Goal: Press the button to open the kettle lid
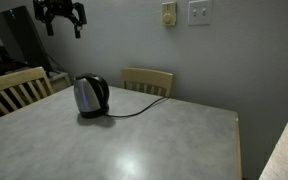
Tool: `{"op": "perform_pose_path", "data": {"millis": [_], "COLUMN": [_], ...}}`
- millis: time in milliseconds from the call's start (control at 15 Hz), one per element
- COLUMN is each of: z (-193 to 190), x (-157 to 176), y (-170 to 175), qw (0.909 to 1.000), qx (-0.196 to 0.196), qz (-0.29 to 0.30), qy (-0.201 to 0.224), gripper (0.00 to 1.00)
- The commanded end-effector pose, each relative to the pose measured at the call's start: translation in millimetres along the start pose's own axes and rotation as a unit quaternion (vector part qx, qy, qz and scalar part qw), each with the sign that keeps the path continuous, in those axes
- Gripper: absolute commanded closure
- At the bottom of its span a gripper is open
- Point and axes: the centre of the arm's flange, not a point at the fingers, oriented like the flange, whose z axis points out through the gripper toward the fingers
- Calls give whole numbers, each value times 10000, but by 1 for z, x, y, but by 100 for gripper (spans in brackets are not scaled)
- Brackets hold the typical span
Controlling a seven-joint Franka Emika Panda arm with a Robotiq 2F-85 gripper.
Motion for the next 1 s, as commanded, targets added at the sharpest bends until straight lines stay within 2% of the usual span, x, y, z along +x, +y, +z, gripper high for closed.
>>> {"op": "perform_pose_path", "data": {"millis": [0,200,333,400,533,667,933], "z": [0,0,6,10,23,39,59], "x": [7,33,47,53,64,70,81], "y": [6,13,17,19,25,31,34], "qw": [9969,9846,9736,9712,9722,9785,9848], "qx": [-301,-764,-835,-746,-486,-292,-186], "qz": [-208,-468,-679,-671,-570,-335,-189], "qy": [692,1502,2013,2160,2220,2013,1719], "gripper": [0,0,2,22,32,46,74]}}
